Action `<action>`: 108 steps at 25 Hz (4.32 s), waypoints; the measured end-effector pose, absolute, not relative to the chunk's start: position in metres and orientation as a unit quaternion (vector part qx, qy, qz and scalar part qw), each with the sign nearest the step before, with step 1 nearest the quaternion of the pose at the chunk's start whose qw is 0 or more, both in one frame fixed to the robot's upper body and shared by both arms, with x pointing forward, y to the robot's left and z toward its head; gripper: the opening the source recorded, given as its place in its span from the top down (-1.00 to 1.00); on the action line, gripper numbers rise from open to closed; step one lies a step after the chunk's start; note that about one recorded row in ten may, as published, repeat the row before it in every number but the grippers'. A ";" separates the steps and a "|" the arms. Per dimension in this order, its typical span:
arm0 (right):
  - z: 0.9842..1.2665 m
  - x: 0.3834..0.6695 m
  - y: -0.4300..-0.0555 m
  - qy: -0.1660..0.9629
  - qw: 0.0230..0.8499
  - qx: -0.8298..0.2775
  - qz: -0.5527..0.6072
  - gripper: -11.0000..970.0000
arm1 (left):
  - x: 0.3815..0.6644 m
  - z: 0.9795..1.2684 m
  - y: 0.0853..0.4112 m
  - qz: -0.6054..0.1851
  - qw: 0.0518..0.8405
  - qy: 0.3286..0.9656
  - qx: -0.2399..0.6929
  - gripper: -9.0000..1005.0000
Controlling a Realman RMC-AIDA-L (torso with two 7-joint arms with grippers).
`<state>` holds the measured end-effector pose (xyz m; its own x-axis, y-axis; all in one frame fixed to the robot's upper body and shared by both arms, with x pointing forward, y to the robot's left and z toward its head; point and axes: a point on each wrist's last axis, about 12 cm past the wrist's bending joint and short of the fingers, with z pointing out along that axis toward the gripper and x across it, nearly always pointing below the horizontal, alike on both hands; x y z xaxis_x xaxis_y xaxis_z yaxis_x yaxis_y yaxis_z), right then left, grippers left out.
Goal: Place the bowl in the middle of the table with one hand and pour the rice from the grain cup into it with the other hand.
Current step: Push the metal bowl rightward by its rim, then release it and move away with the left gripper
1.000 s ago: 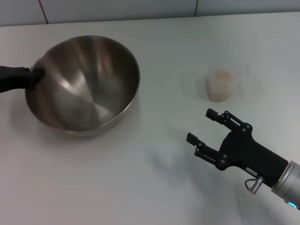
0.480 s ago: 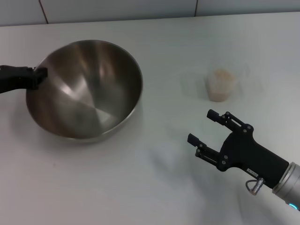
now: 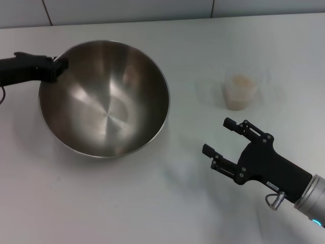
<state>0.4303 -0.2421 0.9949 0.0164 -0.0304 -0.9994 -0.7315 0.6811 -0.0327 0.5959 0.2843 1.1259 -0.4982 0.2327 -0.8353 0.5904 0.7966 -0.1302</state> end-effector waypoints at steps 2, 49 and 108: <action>0.995 0.430 -0.242 0.647 0.649 -0.294 0.270 -0.57 | 0.597 1.131 0.281 -0.207 0.441 0.837 0.250 0.90; 0.996 0.432 -0.242 0.645 0.651 -0.295 0.270 -0.57 | 0.614 1.137 0.198 -0.233 0.445 0.796 0.338 0.90; 0.997 0.435 -0.240 0.643 0.652 -0.298 0.270 -0.57 | 0.622 1.101 0.202 -0.220 0.449 0.813 0.297 -0.16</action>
